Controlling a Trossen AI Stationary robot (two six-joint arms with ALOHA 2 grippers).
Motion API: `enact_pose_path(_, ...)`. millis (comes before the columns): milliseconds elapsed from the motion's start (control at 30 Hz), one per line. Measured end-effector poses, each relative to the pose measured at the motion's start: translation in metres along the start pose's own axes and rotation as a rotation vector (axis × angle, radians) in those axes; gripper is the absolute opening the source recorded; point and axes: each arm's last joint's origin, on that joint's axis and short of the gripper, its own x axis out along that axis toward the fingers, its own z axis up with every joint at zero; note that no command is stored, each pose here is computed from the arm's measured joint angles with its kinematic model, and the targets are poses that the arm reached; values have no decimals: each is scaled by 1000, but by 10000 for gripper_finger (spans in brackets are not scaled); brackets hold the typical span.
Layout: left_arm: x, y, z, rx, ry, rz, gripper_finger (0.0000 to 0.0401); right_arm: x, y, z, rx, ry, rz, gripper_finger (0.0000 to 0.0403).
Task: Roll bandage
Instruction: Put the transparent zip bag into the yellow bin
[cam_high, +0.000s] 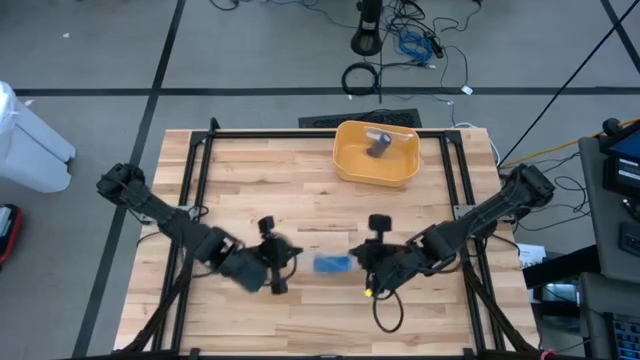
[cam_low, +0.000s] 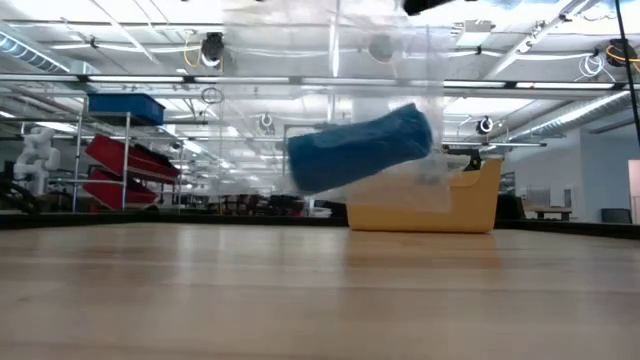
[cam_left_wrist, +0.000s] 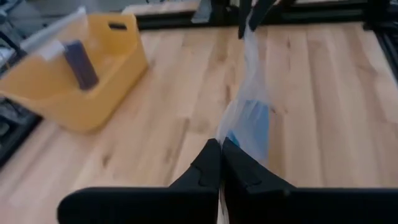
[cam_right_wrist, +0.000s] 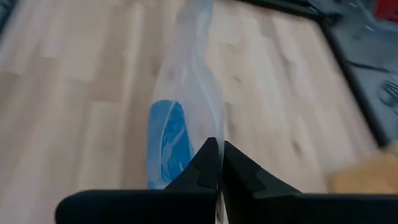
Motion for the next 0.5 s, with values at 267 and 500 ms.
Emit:
enact_pose_path(267, 44, 58, 36, 11, -119, -29, 0, -42, -49, -6, 48, 56, -107, 0)
enact_pose_path(500, 70, 125, 56, -20, -238, -33, 0, -68, -105, -15, 113, 111, -257, 0)
